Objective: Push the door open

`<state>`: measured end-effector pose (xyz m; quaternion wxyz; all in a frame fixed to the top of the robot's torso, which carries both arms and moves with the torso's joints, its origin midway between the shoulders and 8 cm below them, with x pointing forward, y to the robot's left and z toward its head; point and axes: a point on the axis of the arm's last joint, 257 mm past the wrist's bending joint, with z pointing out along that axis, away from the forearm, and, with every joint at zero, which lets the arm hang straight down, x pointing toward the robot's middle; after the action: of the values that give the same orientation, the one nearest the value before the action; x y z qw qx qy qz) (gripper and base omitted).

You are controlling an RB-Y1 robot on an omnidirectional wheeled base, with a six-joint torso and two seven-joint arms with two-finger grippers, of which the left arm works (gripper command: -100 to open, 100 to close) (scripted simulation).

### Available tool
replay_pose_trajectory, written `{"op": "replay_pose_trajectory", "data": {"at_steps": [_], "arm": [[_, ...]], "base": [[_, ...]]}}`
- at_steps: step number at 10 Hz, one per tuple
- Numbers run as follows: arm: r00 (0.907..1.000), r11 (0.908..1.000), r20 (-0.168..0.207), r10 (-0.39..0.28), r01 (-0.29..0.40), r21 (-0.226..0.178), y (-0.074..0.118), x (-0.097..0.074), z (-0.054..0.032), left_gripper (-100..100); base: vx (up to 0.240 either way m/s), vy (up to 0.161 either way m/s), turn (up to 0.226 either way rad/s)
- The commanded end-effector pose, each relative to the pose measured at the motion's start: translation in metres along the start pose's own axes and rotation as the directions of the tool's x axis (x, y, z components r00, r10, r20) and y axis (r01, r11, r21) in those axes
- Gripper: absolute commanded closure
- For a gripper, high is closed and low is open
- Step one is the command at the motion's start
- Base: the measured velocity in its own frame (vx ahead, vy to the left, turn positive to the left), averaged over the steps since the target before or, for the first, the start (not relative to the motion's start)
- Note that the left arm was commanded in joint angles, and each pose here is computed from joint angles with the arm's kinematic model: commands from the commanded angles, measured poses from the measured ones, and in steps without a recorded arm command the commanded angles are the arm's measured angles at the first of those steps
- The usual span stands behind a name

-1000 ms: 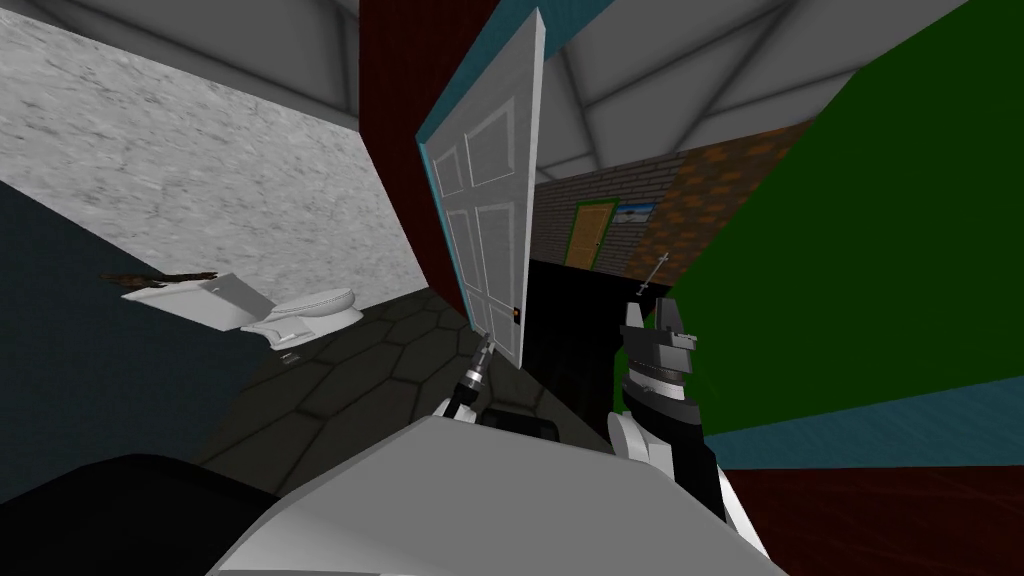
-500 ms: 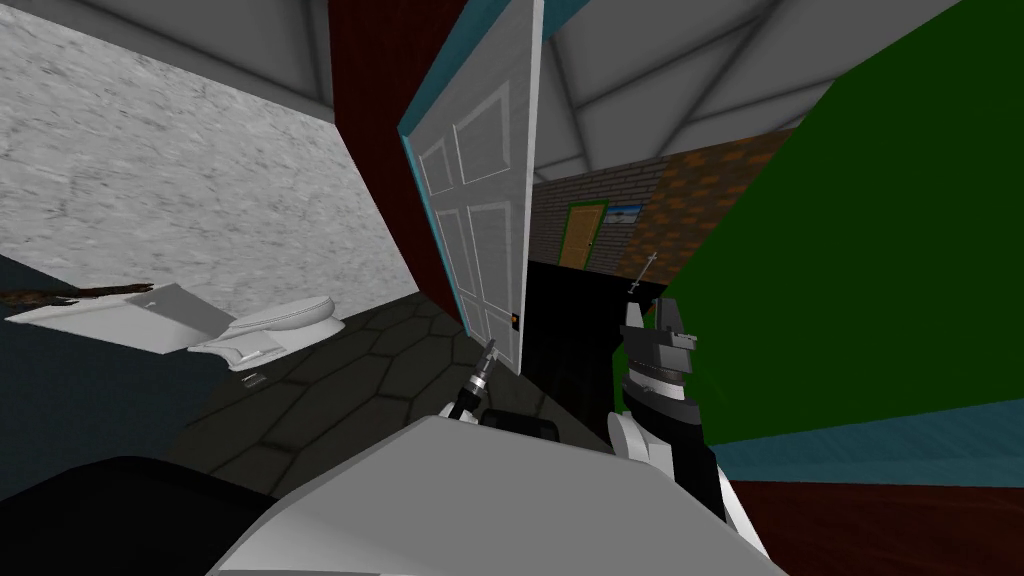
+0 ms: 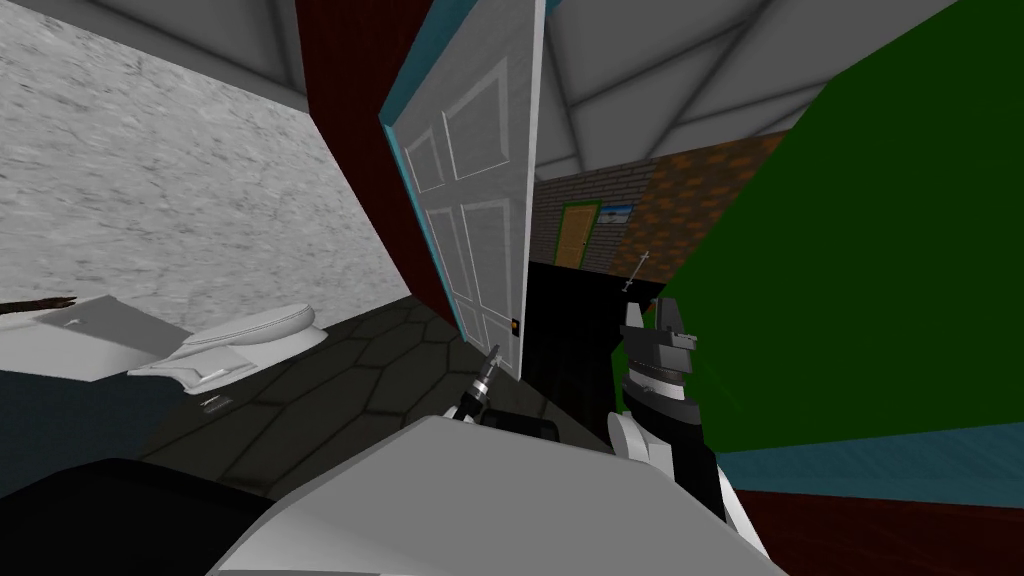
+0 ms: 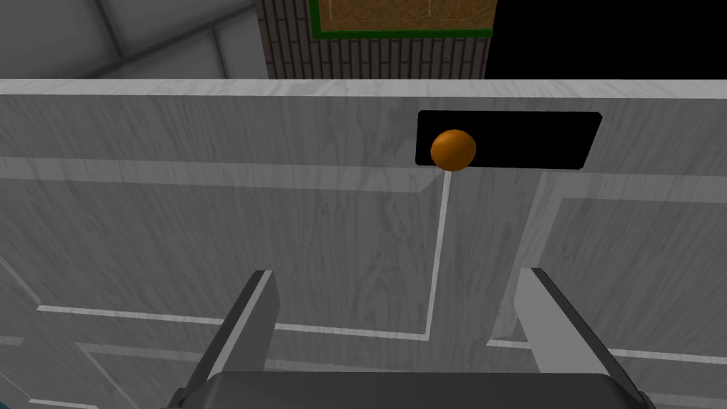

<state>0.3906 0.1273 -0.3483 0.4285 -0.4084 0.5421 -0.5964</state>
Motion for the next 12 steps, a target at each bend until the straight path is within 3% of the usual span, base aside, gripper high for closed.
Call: {"op": "replay_pose_trajectory", "data": {"at_steps": [1, 7, 12], "arm": [[0.9998, 0.9998, -0.021, 0.004, -0.005, -0.02, 0.01, 0.007, -0.0058, -100], [0.9968, 0.9969, -0.079, 0.016, -0.022, -0.076, 0.041, 0.025, -0.0182, -100], [0.9981, 0.9972, -0.06, 0.013, -0.018, -0.073, 0.041, 0.021, -0.0104, -100]], "base": [[0.15, 0.096, -0.123], [0.119, 0.08, -0.086], [0.149, -0.031, -0.03]]}}
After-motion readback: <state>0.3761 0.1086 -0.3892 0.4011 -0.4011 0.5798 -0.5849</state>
